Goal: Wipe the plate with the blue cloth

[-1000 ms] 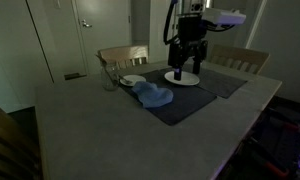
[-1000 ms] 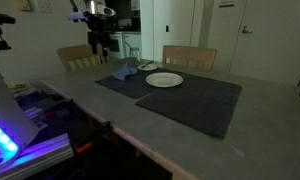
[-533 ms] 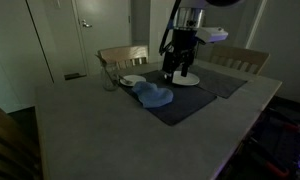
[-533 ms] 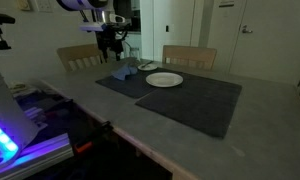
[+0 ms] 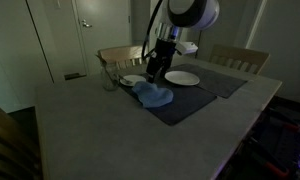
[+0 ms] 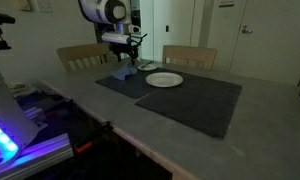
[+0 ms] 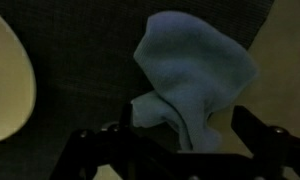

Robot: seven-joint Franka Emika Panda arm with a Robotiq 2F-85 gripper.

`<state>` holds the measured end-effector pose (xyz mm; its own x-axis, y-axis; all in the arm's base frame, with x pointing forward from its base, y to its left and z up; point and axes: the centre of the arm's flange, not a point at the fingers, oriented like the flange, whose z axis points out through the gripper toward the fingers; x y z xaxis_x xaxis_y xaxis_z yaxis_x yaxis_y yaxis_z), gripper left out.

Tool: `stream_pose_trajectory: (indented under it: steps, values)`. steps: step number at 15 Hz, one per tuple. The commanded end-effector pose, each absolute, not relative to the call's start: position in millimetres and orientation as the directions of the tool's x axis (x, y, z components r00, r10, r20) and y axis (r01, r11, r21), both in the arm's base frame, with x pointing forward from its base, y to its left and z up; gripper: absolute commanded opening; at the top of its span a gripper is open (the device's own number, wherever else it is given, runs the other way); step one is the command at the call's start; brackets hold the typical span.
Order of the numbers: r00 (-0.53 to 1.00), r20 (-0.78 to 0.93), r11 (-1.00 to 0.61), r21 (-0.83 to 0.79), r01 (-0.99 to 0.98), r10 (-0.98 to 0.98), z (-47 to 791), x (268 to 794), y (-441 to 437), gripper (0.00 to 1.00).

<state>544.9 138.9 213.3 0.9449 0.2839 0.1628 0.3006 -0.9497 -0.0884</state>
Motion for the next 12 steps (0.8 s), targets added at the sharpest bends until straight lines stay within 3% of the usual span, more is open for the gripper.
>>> stream_pose_trajectory:
  steps: [1, 12]
  values:
    - [0.910, 0.193, -0.911, -0.124, 0.393, 0.367, 193.9, 591.2, 140.9, 1.00]
    - [0.872, 0.153, -0.847, -0.207, 0.489, 0.466, 148.0, 597.2, 150.5, 1.00]
